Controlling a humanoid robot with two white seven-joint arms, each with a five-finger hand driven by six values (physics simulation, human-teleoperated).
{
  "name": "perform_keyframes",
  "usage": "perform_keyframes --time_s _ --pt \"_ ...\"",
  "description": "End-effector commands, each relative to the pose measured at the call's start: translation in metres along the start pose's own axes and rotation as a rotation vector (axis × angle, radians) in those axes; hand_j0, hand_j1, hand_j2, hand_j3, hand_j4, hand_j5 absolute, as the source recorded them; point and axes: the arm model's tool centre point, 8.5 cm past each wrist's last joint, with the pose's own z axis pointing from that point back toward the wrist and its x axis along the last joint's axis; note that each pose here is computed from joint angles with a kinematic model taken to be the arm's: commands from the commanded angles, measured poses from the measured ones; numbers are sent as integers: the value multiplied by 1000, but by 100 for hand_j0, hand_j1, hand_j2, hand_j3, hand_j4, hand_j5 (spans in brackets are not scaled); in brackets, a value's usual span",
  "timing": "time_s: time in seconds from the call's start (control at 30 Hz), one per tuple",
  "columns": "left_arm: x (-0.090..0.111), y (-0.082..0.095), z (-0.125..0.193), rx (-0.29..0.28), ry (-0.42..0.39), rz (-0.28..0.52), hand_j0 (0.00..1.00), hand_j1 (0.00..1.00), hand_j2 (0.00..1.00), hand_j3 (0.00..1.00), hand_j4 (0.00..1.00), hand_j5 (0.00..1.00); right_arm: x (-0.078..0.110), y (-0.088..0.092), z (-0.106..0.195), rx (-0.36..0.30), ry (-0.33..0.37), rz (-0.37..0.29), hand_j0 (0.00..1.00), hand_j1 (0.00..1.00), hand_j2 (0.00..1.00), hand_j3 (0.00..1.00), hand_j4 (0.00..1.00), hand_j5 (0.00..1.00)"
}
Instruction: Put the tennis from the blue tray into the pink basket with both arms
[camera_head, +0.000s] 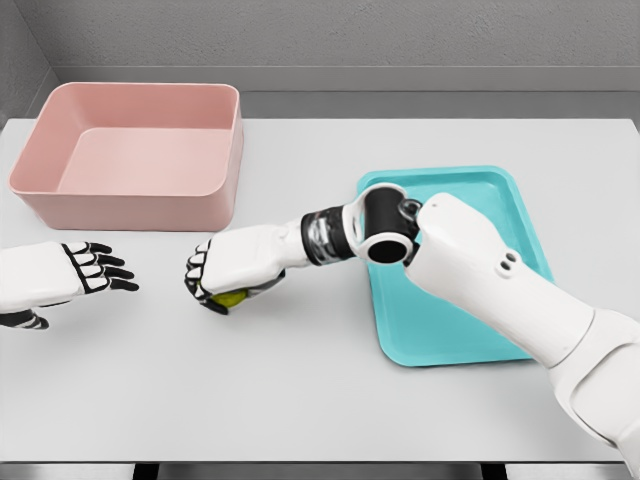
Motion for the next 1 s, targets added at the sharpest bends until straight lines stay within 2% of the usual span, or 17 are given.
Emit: perform_keyframes --time_s 0.0,0.2,0.43,0.47,0.53,0.57,0.63,0.8,0.9,0.97 --pt "0 0 1 2 1 3 100 100 100 100 100 100 1 0 -14 5 -8 -10 32 32 32 32 32 32" --pt "-2 -1 1 -2 8 6 100 100 100 100 100 100 -10 10 -35 38 13 -63 32 32 32 32 32 32" --pt "-2 -1 2 -1 8 7 100 100 100 100 100 100 -18 14 -34 52 34 -83 33 33 33 33 33 33" --pt "-2 -1 2 -2 8 7 100 100 100 100 100 100 -18 13 -34 51 33 -82 38 38 38 38 38 38" --pt "-2 0 2 1 8 6 100 100 100 100 100 100 -19 12 -32 44 37 -83 81 81 81 81 81 81" --pt "-2 0 2 1 8 6 100 100 100 100 100 100 -19 11 -33 41 35 -82 89 89 89 89 89 89" --pt "-2 0 1 1 7 7 100 100 100 100 100 100 -19 11 -33 42 36 -81 98 98 98 98 98 98" --pt "-2 -1 1 0 7 6 100 100 100 100 100 100 -20 11 -32 42 38 -82 99 99 99 99 99 99" --pt "-2 -1 1 -1 7 7 100 100 100 100 100 100 -24 11 -19 30 52 -82 99 99 99 99 99 99" --pt "-2 0 2 1 8 6 100 100 100 100 100 100 -21 -5 1 -16 60 -30 99 99 99 99 99 99"
